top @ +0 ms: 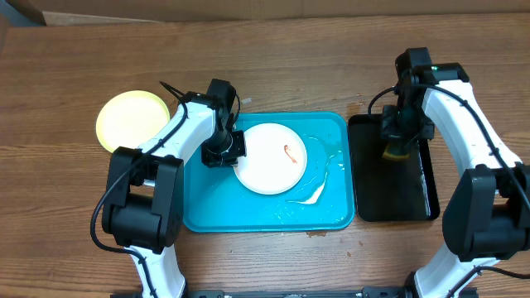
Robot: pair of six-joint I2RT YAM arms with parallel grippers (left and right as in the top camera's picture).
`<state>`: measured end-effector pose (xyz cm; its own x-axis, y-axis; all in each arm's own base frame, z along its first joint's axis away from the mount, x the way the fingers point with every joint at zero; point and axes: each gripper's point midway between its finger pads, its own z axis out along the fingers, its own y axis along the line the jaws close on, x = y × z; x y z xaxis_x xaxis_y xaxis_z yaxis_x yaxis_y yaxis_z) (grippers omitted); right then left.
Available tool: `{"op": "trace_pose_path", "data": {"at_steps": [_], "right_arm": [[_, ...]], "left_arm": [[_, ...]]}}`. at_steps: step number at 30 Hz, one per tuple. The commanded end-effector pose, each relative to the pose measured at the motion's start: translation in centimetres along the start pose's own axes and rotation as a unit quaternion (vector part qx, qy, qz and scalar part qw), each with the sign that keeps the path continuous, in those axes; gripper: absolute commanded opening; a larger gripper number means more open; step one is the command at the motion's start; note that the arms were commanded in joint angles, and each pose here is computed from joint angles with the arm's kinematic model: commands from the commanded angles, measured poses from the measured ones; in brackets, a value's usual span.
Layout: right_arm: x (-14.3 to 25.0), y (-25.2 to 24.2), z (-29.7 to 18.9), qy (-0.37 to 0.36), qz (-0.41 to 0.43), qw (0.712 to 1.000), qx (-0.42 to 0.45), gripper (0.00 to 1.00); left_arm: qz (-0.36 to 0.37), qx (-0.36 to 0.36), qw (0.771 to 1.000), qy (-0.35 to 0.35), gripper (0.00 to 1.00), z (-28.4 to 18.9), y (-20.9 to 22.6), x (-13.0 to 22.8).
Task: Clean dirty plates on tray and stack at the side
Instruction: 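Rub the held sponge in the black tray water with the right gripper, then lift the sponge and move it over the white plate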
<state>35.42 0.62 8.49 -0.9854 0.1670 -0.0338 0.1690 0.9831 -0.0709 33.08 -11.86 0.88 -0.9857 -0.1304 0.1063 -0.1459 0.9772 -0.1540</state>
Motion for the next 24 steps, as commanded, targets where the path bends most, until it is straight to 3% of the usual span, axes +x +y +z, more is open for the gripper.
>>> {"op": "trace_pose_path", "data": {"at_steps": [1,6,12,15,19,22,24], "right_arm": [[-0.8,1.1,-1.2,-0.020,-0.011,0.999,-0.022,0.04],[-0.4,1.4,-1.2,-0.013,0.003,1.000,-0.028,0.04],[-2.0,-0.3,-1.3,-0.049,0.097,0.994,0.016,0.04],[-1.3,2.6,-1.3,-0.028,0.022,0.998,-0.059,0.04],[-1.3,2.0,-1.3,-0.028,0.064,0.997,-0.044,0.04],[-1.0,3.2,-1.4,-0.024,0.007,0.997,-0.068,0.04],[-1.0,2.3,-1.3,-0.023,0.043,0.998,-0.046,0.04]], "left_arm": [[-0.005,-0.004,1.000,0.000,0.04,0.3,0.3,-0.2],[-0.005,-0.004,1.000,0.000,0.04,0.3,0.3,-0.2],[0.002,-0.004,1.000,0.000,0.05,0.3,0.3,-0.2],[0.002,-0.004,1.000,0.000,0.05,0.3,0.3,-0.2],[0.003,-0.004,1.000,0.000,0.05,0.3,0.3,-0.2],[0.003,-0.004,1.000,-0.002,0.05,0.3,0.3,-0.3],[0.003,-0.004,1.000,-0.001,0.04,0.3,0.3,-0.3]]}}
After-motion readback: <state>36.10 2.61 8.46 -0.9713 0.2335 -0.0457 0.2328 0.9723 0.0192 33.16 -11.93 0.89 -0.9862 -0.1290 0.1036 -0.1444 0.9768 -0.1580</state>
